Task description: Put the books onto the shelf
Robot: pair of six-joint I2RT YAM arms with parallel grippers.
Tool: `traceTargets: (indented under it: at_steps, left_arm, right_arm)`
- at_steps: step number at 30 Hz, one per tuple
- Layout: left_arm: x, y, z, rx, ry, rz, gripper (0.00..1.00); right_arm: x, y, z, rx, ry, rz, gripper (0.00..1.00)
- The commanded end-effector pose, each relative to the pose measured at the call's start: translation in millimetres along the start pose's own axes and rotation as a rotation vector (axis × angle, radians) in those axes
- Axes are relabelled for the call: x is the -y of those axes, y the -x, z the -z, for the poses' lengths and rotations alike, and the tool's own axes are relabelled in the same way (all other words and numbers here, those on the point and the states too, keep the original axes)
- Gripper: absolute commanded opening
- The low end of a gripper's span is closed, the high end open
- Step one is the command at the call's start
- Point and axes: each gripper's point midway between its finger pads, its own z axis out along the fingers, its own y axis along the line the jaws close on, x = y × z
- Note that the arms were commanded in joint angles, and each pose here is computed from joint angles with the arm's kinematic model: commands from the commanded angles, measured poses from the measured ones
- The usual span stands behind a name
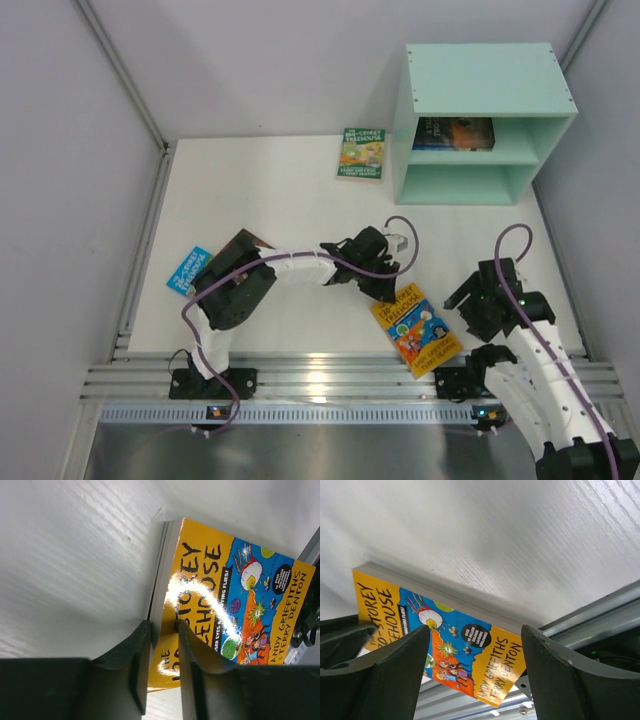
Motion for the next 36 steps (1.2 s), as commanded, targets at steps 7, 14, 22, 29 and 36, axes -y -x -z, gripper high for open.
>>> traceTargets:
  at_steps: [7, 14, 22, 29, 36]
  left_arm:
    - [-90.3, -19.9, -0.6, -0.085, 0.219, 0.256, 0.13]
    - [-141.9, -26.2, 44.4, 0.002, 0.309, 0.470, 0.08]
    - [-96.1, -34.0, 71.8, 0.168, 0.164, 0.635, 0.13]
    - [-36.1, -25.4, 88.2, 0.185, 0.130, 0.520, 0.50]
    - [-71.4, 39.0, 117.3, 0.277, 0.286, 0.300, 0.65]
  right_arm:
    - [-32.4, -0.5, -5.0, -0.058, 0.119, 0.093, 0.73]
    - [-41.3, 4.7, -16.4, -0.063, 0.118, 0.101, 0.73]
    - [-108.0, -4.6, -25.3, -0.114, 0.504, 0.298, 0.73]
    - [-128.0, 1.7, -46.3, -0.131, 0.544, 0.372, 0.67]
    - [-166.9, 23.6, -58.1, -0.093, 0.628, 0.457, 0.54]
